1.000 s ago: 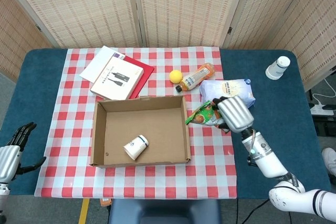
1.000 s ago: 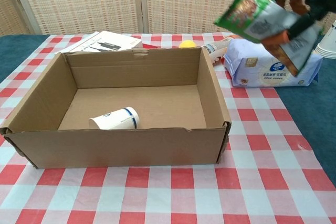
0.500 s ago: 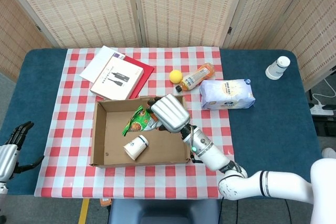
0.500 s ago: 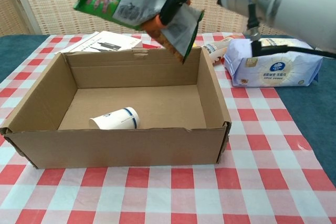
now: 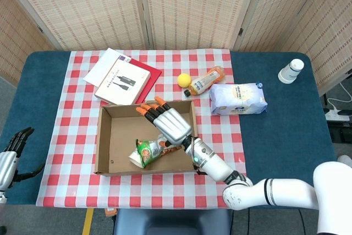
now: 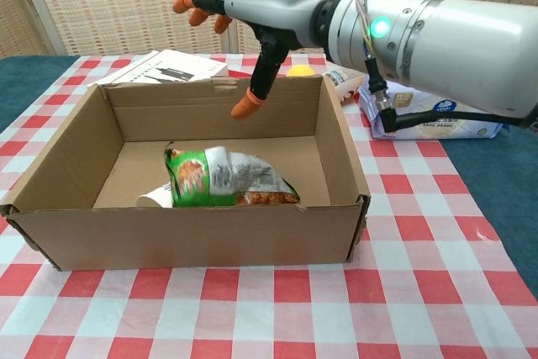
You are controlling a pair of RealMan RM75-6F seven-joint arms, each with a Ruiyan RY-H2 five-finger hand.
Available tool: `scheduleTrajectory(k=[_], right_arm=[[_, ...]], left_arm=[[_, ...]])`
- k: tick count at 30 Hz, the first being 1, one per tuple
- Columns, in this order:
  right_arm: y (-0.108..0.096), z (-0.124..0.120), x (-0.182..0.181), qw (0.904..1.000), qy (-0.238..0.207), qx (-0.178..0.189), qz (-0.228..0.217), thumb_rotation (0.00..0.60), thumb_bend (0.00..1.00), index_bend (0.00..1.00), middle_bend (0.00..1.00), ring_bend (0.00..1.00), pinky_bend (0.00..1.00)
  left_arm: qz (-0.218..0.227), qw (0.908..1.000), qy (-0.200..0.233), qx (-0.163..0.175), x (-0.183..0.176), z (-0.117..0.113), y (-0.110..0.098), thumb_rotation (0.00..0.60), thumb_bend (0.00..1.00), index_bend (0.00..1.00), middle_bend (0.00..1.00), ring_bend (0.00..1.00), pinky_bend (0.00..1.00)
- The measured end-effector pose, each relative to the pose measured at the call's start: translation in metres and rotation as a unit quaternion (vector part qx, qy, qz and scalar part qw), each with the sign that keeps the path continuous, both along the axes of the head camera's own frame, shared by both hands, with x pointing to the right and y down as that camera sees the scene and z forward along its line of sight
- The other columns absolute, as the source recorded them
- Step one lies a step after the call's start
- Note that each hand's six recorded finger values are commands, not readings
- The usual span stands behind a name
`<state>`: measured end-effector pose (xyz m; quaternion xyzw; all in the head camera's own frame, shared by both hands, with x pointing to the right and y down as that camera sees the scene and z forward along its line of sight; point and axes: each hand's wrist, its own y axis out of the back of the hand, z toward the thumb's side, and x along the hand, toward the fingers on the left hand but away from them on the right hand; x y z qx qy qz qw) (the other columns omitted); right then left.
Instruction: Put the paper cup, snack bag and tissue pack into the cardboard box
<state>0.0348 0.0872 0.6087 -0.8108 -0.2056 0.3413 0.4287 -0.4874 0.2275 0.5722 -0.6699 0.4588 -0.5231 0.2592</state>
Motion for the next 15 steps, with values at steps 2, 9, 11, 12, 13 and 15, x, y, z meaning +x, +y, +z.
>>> scheduleTrajectory(k=[2, 9, 11, 12, 13, 15], right_arm=[[-0.003, -0.006, 0.004, 0.9999, 0.001, 0.015, 0.003, 0.600, 0.00, 0.00, 0.00, 0.00, 0.00], [-0.027, -0.019, 0.044, 0.9941, 0.072, 0.079, 0.015, 0.600, 0.00, 0.00, 0.00, 0.00, 0.00], [-0.039, -0.021, 0.066, 0.9896, 0.109, 0.089, 0.030, 0.600, 0.00, 0.00, 0.00, 0.00, 0.00], [-0.043, -0.021, 0.076, 0.9876, 0.124, 0.089, 0.039, 0.600, 0.00, 0.00, 0.00, 0.00, 0.00], [-0.048, -0.021, 0.088, 0.9853, 0.138, 0.087, 0.050, 0.600, 0.00, 0.00, 0.00, 0.00, 0.00], [-0.056, -0.018, 0.119, 0.9789, 0.173, 0.076, 0.078, 0.600, 0.00, 0.00, 0.00, 0.00, 0.00]], left_arm=[[0.001, 1.0000, 0.000, -0.001, 0.000, 0.001, 0.000, 0.600, 0.23, 0.06, 0.01, 0.00, 0.23], [0.003, 1.0000, 0.000, -0.003, 0.002, 0.002, 0.000, 0.600, 0.23, 0.06, 0.01, 0.00, 0.23], [0.004, 1.0000, 0.000, -0.004, 0.002, 0.002, 0.001, 0.600, 0.23, 0.06, 0.01, 0.00, 0.23], [0.005, 1.0000, 0.000, -0.004, 0.003, 0.002, 0.001, 0.600, 0.23, 0.05, 0.01, 0.00, 0.23], [0.006, 1.0000, 0.000, -0.004, 0.004, 0.003, 0.001, 0.600, 0.23, 0.06, 0.01, 0.00, 0.23], [0.008, 1.0000, 0.000, -0.004, 0.005, 0.003, 0.001, 0.600, 0.23, 0.06, 0.01, 0.00, 0.23]])
